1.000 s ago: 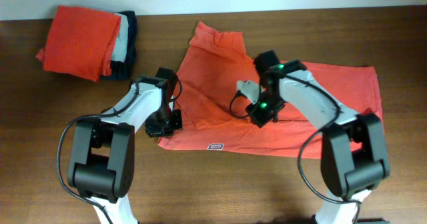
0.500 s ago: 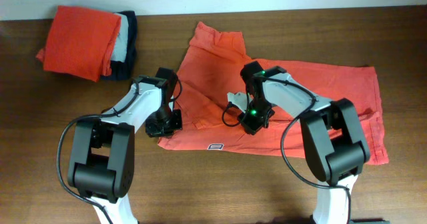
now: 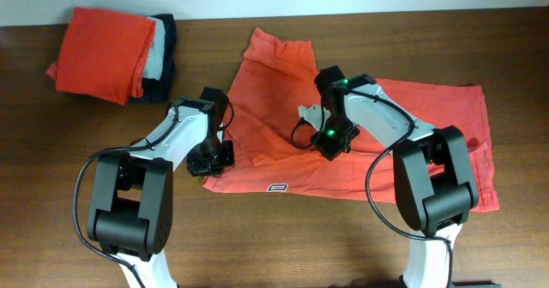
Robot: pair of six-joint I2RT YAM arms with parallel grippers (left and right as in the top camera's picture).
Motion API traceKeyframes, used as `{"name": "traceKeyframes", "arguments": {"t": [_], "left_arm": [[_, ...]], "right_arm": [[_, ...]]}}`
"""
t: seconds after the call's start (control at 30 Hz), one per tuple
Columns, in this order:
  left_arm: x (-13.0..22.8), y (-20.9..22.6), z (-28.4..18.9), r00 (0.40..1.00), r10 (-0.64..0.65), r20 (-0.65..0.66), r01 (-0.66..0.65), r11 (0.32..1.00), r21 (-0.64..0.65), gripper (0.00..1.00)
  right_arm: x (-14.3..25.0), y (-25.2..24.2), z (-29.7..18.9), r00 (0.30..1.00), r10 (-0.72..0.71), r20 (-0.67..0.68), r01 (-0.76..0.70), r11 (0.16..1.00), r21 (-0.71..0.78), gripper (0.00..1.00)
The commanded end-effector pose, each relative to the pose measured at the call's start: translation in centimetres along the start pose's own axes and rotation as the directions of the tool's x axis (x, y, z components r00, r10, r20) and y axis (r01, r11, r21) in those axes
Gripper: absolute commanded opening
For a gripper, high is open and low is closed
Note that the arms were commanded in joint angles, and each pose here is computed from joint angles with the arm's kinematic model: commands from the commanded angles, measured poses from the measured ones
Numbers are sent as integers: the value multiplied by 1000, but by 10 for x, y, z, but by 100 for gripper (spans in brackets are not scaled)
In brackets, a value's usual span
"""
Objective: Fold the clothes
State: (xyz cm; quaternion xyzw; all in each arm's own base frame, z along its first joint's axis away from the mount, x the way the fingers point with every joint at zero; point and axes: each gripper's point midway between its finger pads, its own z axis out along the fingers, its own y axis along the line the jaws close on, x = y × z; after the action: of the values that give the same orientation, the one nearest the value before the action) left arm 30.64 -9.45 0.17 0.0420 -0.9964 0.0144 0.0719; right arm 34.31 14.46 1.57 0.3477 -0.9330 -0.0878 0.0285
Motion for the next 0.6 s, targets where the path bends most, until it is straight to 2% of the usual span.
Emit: {"name": "traceKeyframes", "arguments": {"t": [0.0,0.23,0.43,0.57], "left_arm": [[-5,2,1,1000,-12,8,12,1000,-13,1],[-6,1,1,1000,-11,10,12,1000,-12,1],[-6,1,1,1000,-11,11,11,1000,-12,1],[-6,1,1,1000,-11,10,11,1000,-12,1]], "right_arm": [[-5,-12,-2,1000,5,16,-5,1000,19,4],[-24,-35,-6,993,20,117,-27,998,63,4],[-37,-62,-21,963,158,220,-179,981,80,4],[-30,-74,-65,931,262,254,-286,956,62,4]]}}
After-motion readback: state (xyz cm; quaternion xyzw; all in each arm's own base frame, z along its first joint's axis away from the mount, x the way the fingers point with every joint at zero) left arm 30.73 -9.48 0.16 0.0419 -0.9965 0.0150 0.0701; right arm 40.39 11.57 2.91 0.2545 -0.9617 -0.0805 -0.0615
